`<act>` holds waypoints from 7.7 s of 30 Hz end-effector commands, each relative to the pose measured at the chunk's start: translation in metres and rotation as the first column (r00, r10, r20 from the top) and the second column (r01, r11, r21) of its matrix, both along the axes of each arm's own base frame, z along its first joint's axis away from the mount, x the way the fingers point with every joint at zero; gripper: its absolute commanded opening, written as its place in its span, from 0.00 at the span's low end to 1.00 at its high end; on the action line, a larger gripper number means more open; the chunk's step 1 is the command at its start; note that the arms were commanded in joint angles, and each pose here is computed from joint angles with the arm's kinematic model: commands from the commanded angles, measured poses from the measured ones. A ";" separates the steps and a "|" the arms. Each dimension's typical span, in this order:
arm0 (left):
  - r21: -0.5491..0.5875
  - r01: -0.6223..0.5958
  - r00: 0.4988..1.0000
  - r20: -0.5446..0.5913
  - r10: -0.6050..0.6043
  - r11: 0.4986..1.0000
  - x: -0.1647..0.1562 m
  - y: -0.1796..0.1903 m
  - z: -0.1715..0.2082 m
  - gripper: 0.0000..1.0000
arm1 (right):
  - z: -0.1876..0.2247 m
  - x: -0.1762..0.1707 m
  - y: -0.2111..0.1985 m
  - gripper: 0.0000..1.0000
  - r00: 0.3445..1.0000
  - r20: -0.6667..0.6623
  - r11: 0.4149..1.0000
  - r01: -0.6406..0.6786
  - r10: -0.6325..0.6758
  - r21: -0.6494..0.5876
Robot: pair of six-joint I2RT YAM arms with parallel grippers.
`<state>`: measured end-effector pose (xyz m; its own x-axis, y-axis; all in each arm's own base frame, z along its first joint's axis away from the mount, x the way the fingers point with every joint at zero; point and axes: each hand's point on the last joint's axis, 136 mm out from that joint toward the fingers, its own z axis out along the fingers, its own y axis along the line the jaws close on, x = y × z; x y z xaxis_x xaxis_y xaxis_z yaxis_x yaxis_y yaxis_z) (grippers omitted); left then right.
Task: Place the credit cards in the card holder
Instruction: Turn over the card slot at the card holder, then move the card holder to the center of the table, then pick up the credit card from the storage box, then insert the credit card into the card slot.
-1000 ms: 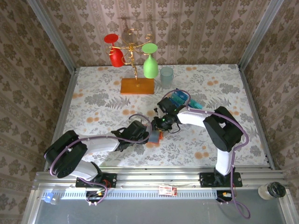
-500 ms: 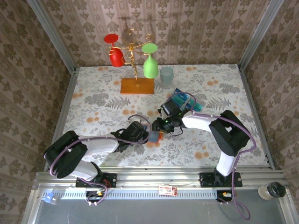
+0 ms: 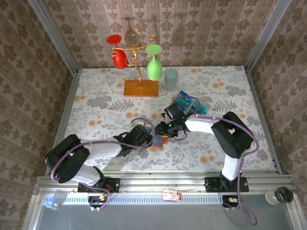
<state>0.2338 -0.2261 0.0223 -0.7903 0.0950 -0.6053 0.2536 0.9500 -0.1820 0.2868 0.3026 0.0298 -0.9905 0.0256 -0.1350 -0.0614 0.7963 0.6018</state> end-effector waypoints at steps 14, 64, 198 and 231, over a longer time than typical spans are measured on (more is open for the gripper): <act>0.003 0.011 0.997 -0.070 -0.010 1.000 -0.015 0.006 -0.013 0.81 | 0.020 0.012 0.017 0.36 1.000 -0.005 0.996 -0.025 0.025 0.084; -0.215 -0.190 0.976 0.065 0.208 0.958 -0.009 0.093 0.072 1.00 | 0.017 0.011 0.090 0.61 0.991 -0.064 0.990 -0.116 0.122 0.083; -0.084 -0.091 0.995 -0.046 0.087 0.992 0.016 0.045 0.043 1.00 | 0.090 0.066 -0.169 0.00 0.950 0.222 0.715 -0.002 0.220 -0.699; -0.023 -0.022 0.993 -0.121 0.019 0.999 0.010 0.035 0.023 1.00 | 0.050 0.022 -0.003 0.00 0.992 0.124 0.997 0.025 -0.033 0.067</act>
<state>0.2432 -0.1860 0.0413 -0.8620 0.0292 -0.5060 0.1757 0.9537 -0.2443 0.3079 0.2945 0.0852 -0.9601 0.0519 -0.2749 -0.1358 0.7727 0.6200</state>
